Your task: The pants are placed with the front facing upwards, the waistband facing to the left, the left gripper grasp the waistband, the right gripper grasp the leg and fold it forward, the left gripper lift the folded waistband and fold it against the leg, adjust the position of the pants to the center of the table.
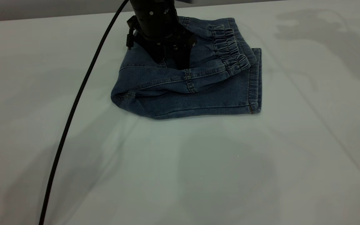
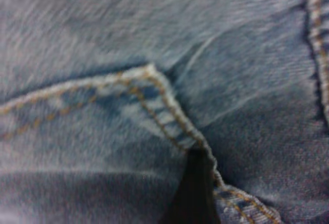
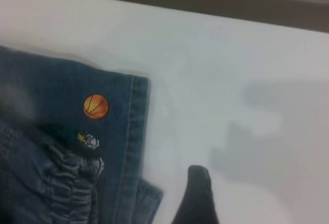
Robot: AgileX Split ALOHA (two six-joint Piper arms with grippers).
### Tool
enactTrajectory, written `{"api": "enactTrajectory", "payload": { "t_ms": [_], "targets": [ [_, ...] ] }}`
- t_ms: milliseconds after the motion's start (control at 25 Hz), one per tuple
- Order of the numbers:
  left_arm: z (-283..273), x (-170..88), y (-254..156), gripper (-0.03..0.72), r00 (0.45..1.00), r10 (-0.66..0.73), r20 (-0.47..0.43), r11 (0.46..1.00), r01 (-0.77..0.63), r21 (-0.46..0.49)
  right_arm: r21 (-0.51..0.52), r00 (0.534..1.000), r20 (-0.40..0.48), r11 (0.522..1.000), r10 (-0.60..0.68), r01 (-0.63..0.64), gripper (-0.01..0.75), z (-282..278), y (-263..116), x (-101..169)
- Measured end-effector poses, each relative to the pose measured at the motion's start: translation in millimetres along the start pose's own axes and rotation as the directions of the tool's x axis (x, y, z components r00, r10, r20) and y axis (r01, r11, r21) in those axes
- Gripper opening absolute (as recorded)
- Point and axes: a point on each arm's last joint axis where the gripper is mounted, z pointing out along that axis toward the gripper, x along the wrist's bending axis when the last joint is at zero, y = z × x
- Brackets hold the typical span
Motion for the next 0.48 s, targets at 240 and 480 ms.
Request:
{"api": "enactTrajectory", "payload": {
  "t_ms": [240, 480],
  "targets": [
    [0.0, 0.2, 0.7, 0.580, 0.984, -0.178, 0.000, 0.984, 0.178, -0.008, -0.003, 1.000, 0.001, 1.000, 0.000, 0.000, 0.510, 0.0, 0.3, -0.1],
    [0.2, -3.5, 2.3, 0.580, 0.957, -0.288, 0.008, 0.957, 0.289, -0.018, -0.003, 1.000, 0.001, 1.000, 0.000, 0.000, 0.510, 0.0, 0.3, -0.1]
  ]
}}
